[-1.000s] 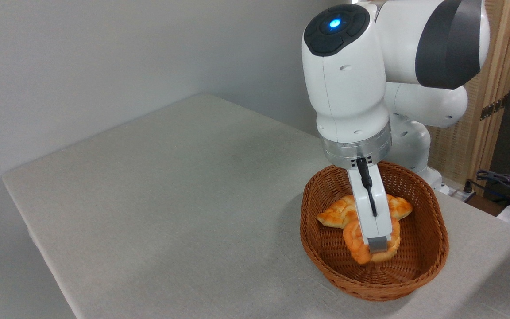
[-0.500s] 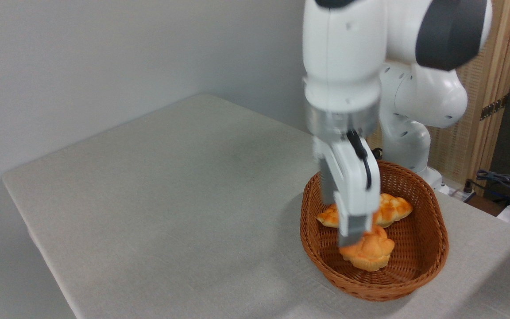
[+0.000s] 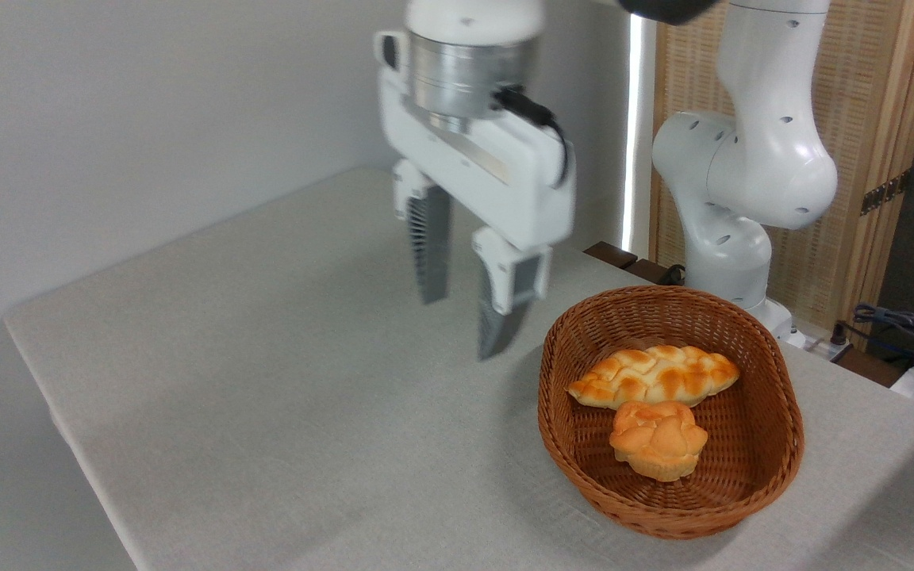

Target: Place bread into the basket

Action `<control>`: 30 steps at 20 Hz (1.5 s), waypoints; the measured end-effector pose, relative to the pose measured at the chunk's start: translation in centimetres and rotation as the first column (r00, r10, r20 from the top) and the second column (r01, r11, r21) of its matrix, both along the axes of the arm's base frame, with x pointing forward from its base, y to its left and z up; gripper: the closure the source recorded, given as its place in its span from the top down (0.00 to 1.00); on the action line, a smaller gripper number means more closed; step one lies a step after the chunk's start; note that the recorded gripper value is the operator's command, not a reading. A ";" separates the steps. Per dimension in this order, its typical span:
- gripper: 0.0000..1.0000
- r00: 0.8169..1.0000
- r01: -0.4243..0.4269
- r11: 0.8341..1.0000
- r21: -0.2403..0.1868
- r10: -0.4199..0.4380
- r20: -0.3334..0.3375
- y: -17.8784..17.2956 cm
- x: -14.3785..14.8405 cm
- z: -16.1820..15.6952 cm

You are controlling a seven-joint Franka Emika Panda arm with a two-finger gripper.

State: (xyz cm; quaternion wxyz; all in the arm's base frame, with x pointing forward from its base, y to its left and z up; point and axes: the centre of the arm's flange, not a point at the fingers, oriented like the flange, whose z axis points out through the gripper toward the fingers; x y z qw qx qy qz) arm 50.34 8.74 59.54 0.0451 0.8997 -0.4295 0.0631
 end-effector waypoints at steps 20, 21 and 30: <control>1.00 0.999 -0.031 0.990 0.138 0.035 -0.028 -8.9 4.1 0.9; 1.00 0.999 -0.030 0.990 0.139 0.034 -0.029 -8.9 4.2 0.8; 1.00 0.996 -0.048 0.989 0.140 0.058 -0.066 -9.4 4.3 -0.2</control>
